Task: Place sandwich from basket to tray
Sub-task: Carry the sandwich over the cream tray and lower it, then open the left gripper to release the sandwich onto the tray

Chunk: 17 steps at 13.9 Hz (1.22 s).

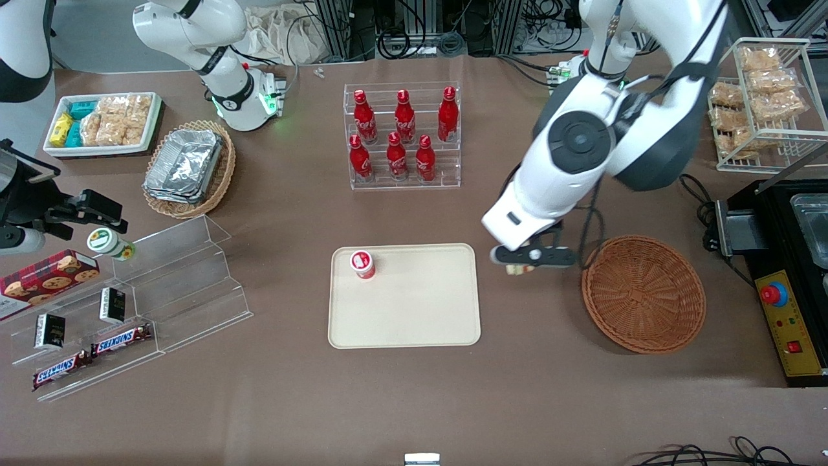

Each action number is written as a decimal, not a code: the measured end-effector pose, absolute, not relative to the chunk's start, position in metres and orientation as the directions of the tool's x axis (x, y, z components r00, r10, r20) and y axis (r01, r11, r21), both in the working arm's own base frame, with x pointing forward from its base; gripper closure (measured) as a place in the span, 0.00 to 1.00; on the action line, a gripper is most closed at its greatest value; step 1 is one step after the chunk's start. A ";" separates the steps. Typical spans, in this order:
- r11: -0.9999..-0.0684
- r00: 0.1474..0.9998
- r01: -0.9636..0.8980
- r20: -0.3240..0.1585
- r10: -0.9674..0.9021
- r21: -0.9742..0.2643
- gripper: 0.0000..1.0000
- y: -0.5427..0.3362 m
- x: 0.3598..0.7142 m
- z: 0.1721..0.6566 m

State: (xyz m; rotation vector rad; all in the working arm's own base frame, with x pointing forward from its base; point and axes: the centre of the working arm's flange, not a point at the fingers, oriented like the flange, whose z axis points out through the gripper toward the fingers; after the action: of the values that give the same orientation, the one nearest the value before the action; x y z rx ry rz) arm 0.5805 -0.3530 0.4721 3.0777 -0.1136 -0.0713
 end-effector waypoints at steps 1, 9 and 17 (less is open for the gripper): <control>-0.993 0.996 -0.083 -0.025 -0.086 0.082 0.85 -0.365 0.585 0.455; -0.981 0.993 -0.109 -0.019 -0.114 0.160 0.85 -0.413 0.605 0.292; -0.978 0.991 -0.118 -0.037 -0.126 0.172 0.73 -0.413 0.606 0.248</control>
State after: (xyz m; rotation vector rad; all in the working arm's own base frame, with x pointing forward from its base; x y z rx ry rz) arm 0.6060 -0.4134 0.2479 2.9650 -0.1835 -0.0712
